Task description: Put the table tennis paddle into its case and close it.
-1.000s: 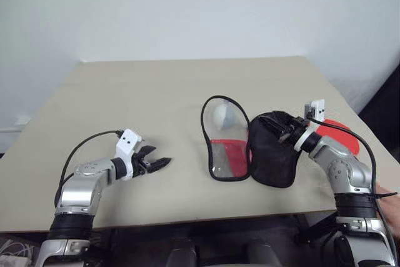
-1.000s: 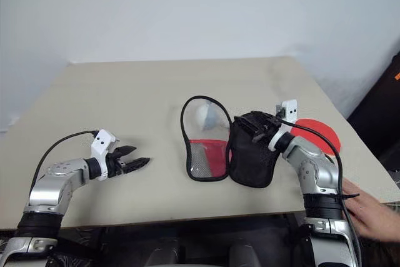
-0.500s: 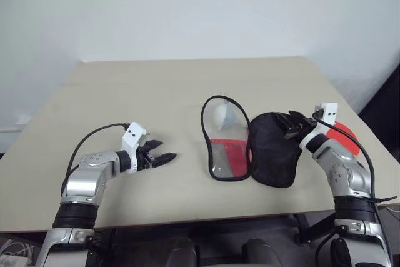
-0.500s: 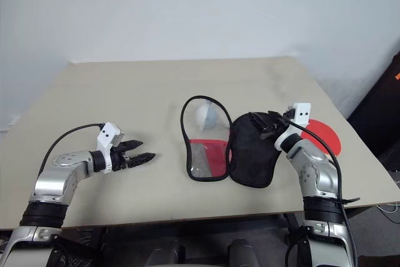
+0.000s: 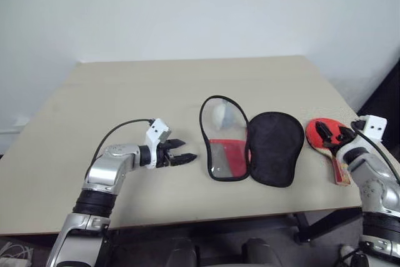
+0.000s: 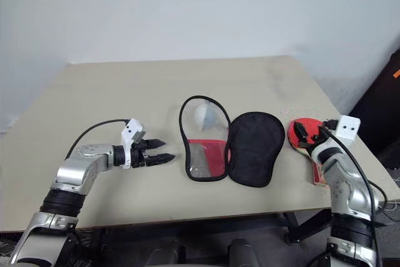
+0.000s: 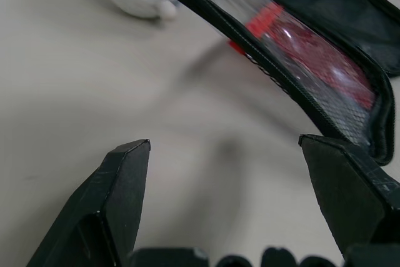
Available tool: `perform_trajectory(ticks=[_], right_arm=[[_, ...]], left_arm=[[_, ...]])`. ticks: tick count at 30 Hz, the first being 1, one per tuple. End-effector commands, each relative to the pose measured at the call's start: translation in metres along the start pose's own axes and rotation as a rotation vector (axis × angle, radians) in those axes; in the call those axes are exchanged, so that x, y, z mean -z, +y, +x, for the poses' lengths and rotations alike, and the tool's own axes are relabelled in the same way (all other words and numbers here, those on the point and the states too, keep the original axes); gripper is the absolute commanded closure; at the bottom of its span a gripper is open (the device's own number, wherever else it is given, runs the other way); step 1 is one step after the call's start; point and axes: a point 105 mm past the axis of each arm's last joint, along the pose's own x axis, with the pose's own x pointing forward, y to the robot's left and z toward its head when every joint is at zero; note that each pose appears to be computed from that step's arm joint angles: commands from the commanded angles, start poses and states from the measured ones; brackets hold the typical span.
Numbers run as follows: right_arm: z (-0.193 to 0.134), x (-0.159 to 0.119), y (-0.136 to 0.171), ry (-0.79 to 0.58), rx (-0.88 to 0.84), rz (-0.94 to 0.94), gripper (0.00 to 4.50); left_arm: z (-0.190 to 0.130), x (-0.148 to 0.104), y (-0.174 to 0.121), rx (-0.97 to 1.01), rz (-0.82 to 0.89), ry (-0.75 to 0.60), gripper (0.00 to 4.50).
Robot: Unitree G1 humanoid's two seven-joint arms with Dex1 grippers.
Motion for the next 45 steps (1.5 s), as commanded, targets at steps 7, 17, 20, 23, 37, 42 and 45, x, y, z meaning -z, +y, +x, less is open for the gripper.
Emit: perform_trajectory(ticks=[7,17,20,23,37,42,45], right_arm=[[-0.029,0.011,-0.015,0.152,0.072,-0.052,0.12],[-0.040,0.028,-0.025,0.225,0.153,-0.024,0.12],[-0.040,0.039,-0.025,0.281,0.148,-0.022,0.12],[-0.038,0.050,-0.023,0.338,0.140,-0.025,0.12],[-0.029,0.068,-0.027,0.450,0.168,-0.071,2.08],[-0.028,0.066,-0.026,0.443,0.173,-0.073,3.37],[-0.024,0.058,-0.026,0.402,0.185,-0.062,3.37]], left_arm=[[0.008,-0.014,0.002,0.029,0.061,-0.012,0.47],[0.015,-0.014,0.002,0.051,0.075,0.001,0.47],[0.017,-0.016,0.002,0.053,0.075,-0.002,0.47],[0.018,-0.017,0.003,0.051,0.074,-0.002,0.47],[0.015,-0.013,0.003,0.041,0.066,0.004,0.47],[0.013,-0.011,0.003,0.036,0.063,0.008,0.47],[0.012,-0.011,0.003,0.036,0.061,0.009,0.47]])
